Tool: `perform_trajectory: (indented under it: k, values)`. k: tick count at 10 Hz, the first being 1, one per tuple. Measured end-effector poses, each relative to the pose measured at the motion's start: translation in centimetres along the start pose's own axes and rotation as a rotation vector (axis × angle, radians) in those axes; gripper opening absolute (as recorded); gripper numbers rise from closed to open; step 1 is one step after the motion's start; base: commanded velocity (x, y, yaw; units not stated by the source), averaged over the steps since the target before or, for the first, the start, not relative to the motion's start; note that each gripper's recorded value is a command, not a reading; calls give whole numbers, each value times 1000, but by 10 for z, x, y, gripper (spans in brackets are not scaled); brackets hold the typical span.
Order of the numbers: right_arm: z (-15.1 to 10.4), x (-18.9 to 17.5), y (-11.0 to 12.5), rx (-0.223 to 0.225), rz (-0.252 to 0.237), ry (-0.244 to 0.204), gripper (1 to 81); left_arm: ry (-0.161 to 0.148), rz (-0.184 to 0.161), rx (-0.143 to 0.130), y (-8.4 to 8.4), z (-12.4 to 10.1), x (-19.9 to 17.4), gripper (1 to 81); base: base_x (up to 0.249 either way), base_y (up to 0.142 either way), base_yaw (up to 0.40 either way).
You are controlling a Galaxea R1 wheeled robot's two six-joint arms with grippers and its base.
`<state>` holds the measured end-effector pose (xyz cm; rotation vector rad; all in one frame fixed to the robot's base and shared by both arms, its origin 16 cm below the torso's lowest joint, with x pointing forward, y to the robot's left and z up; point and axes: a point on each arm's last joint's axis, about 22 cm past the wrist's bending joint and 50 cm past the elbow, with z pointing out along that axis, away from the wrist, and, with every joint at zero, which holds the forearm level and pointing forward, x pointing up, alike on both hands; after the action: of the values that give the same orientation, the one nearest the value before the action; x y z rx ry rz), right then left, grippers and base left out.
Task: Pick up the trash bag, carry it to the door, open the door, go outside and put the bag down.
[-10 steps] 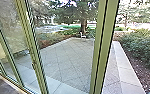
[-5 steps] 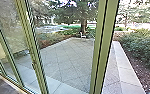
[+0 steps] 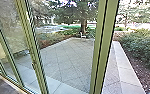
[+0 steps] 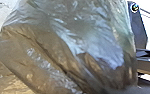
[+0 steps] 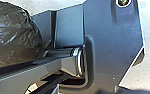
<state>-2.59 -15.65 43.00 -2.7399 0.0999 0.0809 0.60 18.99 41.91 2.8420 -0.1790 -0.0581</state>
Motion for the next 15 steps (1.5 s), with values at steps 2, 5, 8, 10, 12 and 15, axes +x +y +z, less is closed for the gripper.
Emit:
perform_trajectory:
  k: [2,5,8,10,12,15]
  values:
    - [6,-9,-17,18,-2,4,811,0,1,-3,2,1,0,10,0,0,0]
    - [5,-12,-8,1,-16,4,811,1,3,-4,3,1,0,10,0,0,0]
    - [6,-12,-13,6,-23,5,811,0,16,-3,3,1,0,10,0,0,0]
    - [6,-12,-12,6,-33,5,811,0,17,-3,3,1,0,10,0,0,-49]
    - [6,-12,-13,6,-37,5,811,0,17,-3,3,1,0,10,0,0,-145]
    - [6,-11,-12,6,-41,8,811,-8,15,-4,4,1,-5,10,0,0,-163]
